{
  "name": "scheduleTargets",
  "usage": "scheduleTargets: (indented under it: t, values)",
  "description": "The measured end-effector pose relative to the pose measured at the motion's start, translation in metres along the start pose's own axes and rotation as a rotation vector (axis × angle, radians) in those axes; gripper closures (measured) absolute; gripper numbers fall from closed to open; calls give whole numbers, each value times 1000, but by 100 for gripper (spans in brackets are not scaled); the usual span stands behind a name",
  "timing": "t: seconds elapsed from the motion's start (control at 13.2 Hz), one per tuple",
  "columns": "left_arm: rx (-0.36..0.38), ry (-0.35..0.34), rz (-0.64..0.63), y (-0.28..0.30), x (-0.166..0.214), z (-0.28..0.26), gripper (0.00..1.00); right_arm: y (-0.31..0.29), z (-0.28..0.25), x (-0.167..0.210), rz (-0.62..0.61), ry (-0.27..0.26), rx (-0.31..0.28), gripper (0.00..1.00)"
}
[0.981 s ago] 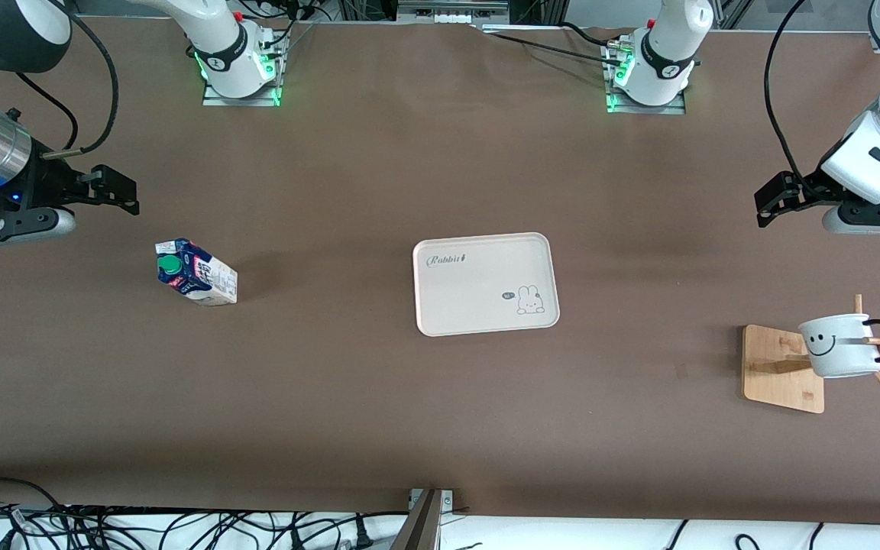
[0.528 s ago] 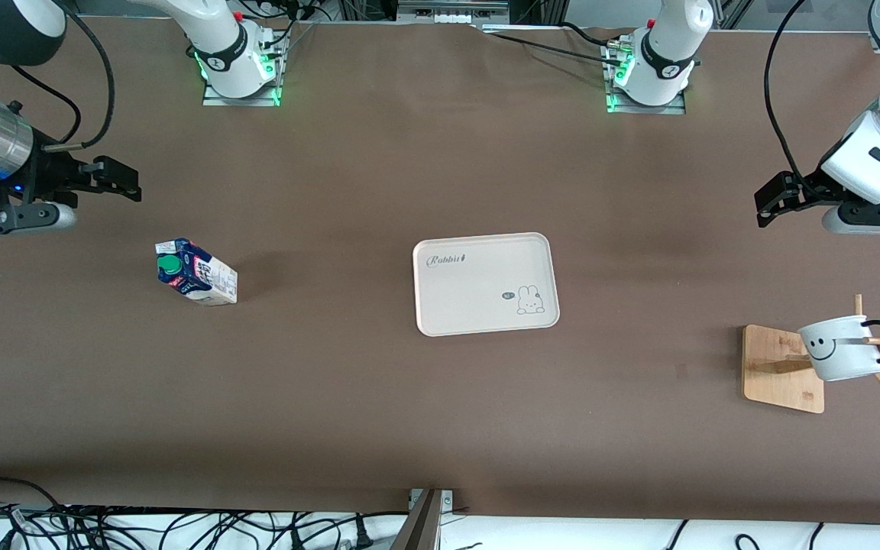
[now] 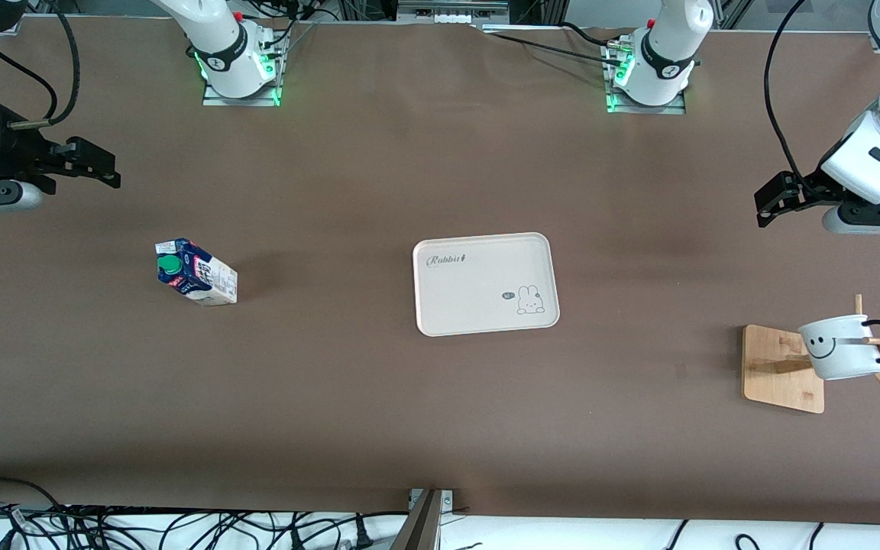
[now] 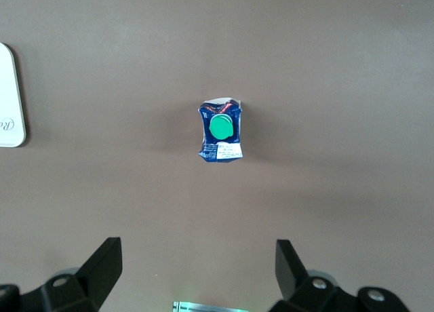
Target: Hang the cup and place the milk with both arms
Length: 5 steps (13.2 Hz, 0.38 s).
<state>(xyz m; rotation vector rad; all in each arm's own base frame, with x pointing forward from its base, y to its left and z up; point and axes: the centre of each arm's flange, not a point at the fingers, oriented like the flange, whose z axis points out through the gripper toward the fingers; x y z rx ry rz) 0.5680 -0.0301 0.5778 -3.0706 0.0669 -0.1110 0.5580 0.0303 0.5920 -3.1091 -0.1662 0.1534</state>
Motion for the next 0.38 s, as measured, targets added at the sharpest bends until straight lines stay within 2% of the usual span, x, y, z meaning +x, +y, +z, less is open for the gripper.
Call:
scheduleTargets:
  t: [0.38]
  values:
    - [0,0,0,0,0,0,0,-5,-2,0,-11,9,-7,0]
